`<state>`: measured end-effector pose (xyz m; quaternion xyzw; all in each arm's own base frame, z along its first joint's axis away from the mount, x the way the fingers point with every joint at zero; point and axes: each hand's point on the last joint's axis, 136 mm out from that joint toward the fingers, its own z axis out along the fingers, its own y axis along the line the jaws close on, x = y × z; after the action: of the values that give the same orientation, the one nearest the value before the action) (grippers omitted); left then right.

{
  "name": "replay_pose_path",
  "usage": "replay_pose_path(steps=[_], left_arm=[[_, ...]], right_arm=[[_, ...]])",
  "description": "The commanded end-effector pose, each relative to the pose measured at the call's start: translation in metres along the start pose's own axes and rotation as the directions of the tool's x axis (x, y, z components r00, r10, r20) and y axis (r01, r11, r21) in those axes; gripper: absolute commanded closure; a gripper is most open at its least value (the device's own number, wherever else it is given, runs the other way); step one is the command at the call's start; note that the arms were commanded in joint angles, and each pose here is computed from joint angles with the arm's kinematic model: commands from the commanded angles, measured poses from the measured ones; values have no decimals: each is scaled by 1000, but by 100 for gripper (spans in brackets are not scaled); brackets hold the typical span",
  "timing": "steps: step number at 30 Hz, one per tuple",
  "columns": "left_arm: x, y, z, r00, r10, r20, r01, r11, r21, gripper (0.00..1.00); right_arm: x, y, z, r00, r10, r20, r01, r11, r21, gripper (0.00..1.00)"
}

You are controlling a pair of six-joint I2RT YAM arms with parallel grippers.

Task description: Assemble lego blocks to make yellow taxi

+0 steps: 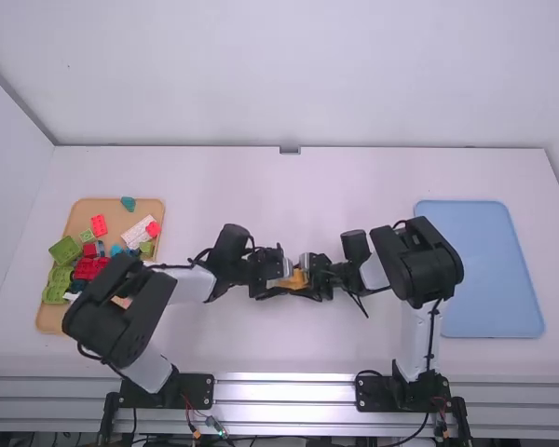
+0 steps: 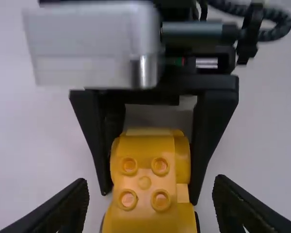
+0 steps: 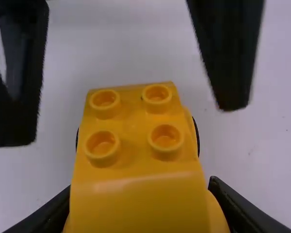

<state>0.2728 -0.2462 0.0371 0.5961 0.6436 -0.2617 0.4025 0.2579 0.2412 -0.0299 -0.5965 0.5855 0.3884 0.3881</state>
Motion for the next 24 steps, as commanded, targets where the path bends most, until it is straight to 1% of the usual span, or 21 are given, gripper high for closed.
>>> replay_pose_path(steps=[1,2,3,4,5,6,7,8,10,12,15,17,19,20,21,22,23,24], left_arm=[[-17,7,-16,999,32,41,-31,999,-36,30],[-18,8,-17,999,33,42,-31,999,-39,29],[-23,13,-25,998,39,48,-36,997,-61,25],[-28,17,-33,998,43,53,-39,996,-82,18],[-31,20,-39,997,46,58,-40,994,-99,13],[-34,24,-46,997,49,62,-41,992,-118,1],[-36,28,-51,997,50,64,-41,990,-134,1],[-39,36,-64,997,42,71,-29,984,-176,1],[-42,46,-76,996,16,84,3,976,-217,1],[-43,69,-105,991,-54,121,90,945,-313,1],[-35,92,-132,982,-112,154,165,902,-399,1],[-28,106,-147,972,-151,178,217,868,-447,1],[-20,117,-162,958,-198,208,277,830,-485,1],[-19,119,-164,955,-206,214,287,824,-489,1],[-15,124,-170,945,-229,233,319,804,-501,1],[-10,130,-175,933,-254,256,353,783,-512,1],[-8,133,-177,927,-264,266,369,771,-519,1],[-7,135,-178,924,-271,271,378,763,-524,1]], right_arm=[[3,-2,1,1000,9,-4,-9,1000,3,53],[3,-2,1,1000,9,-4,-9,1000,2,53],[1,-1,1,1000,5,6,-5,1000,-2,53],[-2,-1,1,1000,1,20,0,1000,-10,53],[-4,-1,1,1000,3,28,-3,1000,-15,53],[-5,-4,1,999,20,31,-20,1000,-13,52],[-6,-8,0,999,42,31,-42,999,-4,52],[-6,-18,-3,995,98,27,-99,995,20,53],[-8,-26,-5,989,147,28,-149,988,38,53],[-15,-40,-11,978,205,43,-207,976,66,58],[-26,-56,-22,972,223,70,-230,968,103,59],[-36,-71,-34,969,232,86,-243,959,149,57],[-44,-94,-58,962,255,96,-272,927,257,58],[-45,-98,-62,960,263,98,-280,919,278,57],[-47,-111,-80,950,294,105,-312,883,351,57],[-48,-128,-109,937,328,116,-344,822,453,58],[-46,-135,-125,932,343,117,-353,789,503,58],[-46,-138,-133,929,349,119,-357,771,527,58]])
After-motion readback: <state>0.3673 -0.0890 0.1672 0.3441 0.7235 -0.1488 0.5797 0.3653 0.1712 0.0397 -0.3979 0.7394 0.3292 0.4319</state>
